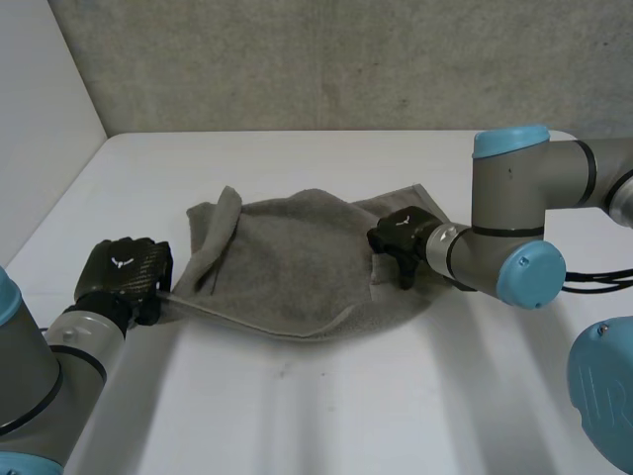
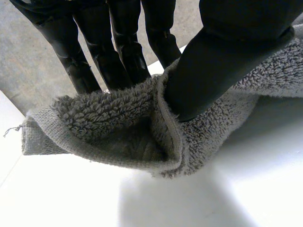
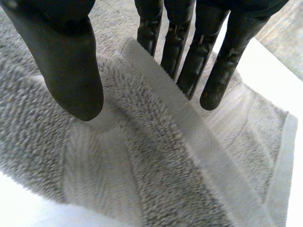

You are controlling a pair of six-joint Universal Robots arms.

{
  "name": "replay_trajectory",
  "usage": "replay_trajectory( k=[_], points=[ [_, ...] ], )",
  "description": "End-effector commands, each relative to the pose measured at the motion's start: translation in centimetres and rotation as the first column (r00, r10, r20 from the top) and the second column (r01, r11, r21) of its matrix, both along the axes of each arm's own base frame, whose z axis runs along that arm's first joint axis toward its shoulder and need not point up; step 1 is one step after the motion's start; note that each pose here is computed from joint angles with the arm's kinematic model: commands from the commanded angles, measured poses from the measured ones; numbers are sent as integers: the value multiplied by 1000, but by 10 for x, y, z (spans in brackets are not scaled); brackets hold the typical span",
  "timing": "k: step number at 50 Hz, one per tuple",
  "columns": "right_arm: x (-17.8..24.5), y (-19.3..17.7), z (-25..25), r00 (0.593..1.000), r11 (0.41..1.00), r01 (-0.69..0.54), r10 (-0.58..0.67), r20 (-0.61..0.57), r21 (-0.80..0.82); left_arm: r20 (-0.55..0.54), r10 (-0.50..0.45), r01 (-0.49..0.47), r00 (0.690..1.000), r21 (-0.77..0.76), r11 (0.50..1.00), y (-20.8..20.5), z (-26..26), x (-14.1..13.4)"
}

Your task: Fold the towel.

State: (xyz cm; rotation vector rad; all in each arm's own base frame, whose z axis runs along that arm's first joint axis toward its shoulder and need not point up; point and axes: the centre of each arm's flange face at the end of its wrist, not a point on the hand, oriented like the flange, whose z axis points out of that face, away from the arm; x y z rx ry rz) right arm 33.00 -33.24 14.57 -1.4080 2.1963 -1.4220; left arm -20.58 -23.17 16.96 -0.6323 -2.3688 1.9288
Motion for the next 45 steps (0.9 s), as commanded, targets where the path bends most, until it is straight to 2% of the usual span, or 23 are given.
replay_trajectory(
  k=[1, 9, 12, 15, 18, 20, 29, 34, 37, 39, 45],
  points=[
    [-1, 3, -11, 1000, 1000, -1, 2, -16, 27, 0, 0, 0, 1000, 0, 1000, 0, 0, 0],
    [-4, -5, 4, 999, 1000, 25, -24, 24, -20, 1, 0, 0, 1000, 2, 1000, 0, -1, 0],
    [-8, -10, 28, 993, 996, 71, -66, 93, -52, 1, 0, 0, 1000, 2, 1000, 0, -1, 0],
    [-31, -10, 61, 975, 988, 152, -143, 169, -40, 2, 0, 0, 1000, 3, 1000, 0, -1, 0],
    [-45, -9, 71, 969, 982, 183, -174, 176, -39, 2, 0, 0, 1000, 1, 1000, 0, -1, 0],
    [-71, -3, 80, 957, 970, 237, -225, 184, -50, 2, 0, 0, 1000, 3, 1000, 0, -1, 0],
    [-126, 28, 71, 932, 952, 301, -282, 229, -50, 7, -2, 2, 1000, 20, 1000, 0, -6, 0],
    [-165, 46, 55, 902, 950, 311, -284, 324, -34, 14, -4, 3, 1000, 44, 999, -1, -14, -1],
    [-169, 50, 52, 894, 952, 305, -275, 355, -32, 20, -4, 3, 1000, 57, 998, -2, -20, -1],
    [-175, 55, 44, 871, 952, 305, -274, 409, -12, 20, -7, 6, 1000, 60, 998, -2, -23, -2],
    [-176, 54, 44, 857, 951, 309, -278, 434, -2, 15, -54, 52, 998, 87, 995, -1, -33, -7]
  ],
)
